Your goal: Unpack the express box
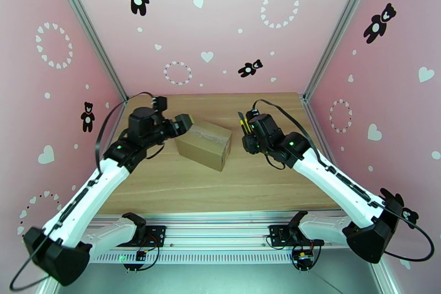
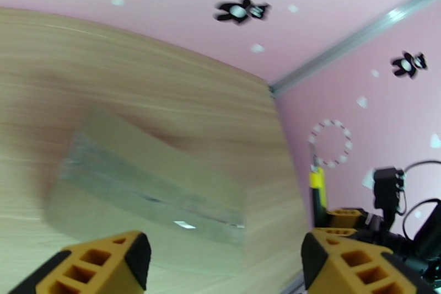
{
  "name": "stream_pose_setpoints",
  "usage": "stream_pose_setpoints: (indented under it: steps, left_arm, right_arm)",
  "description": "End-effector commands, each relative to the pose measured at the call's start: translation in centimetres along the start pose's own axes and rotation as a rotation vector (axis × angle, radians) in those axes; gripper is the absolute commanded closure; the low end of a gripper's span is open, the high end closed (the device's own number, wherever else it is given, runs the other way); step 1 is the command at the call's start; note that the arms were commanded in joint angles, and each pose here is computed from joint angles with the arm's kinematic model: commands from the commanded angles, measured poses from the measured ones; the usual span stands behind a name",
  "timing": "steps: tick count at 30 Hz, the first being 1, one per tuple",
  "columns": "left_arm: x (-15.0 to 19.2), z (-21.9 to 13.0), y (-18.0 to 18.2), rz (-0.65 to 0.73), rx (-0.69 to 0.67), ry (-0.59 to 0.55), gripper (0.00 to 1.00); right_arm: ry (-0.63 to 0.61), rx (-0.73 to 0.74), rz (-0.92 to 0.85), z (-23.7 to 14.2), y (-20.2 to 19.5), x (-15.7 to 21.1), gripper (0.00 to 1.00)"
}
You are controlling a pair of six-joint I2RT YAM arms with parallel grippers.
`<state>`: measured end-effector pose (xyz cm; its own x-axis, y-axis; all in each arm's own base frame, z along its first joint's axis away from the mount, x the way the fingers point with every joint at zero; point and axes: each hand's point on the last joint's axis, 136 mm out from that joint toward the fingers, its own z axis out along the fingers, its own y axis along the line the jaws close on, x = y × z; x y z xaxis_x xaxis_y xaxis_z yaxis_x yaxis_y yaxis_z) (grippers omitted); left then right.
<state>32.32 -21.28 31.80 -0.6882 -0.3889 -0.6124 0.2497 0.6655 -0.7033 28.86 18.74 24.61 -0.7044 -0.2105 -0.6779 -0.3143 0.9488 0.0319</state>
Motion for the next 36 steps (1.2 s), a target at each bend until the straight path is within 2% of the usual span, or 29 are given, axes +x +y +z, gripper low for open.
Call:
stream_pose_setpoints:
  steps: [1, 7, 12, 23, 29, 36]
  left_arm:
    - [0.7, 2.7, -2.9, -0.031, 0.088, 0.04, 0.22]
    - [2.2, 7.0, -5.3, -0.029, 0.152, 0.088, 0.24]
    - [2.5, 8.9, -6.5, -0.034, 0.194, 0.107, 0.25]
    - [2.4, 11.1, -7.4, -0.061, 0.24, 0.132, 0.33]
    - [2.6, 11.8, -7.5, -0.078, 0.252, 0.146, 0.43]
    - [2.7, 12.4, -7.6, -0.085, 0.261, 0.155, 0.49]
  right_arm:
    - [-0.021, -0.063, -0.045, -0.3, 1.9, -1.7, 0.7]
    - [-0.035, -0.117, -0.067, 0.1, 4.0, -3.2, 0.71]
    - [-0.044, -0.153, -0.068, 0.2, 5.2, -4.1, 0.7]
    - [-0.052, -0.184, -0.065, 0.1, 6.3, -4.8, 0.7]
    - [-0.058, -0.182, -0.066, 0.0, 6.4, -5.1, 0.7]
    - [-0.068, -0.192, -0.064, -0.2, 6.6, -5.5, 0.7]
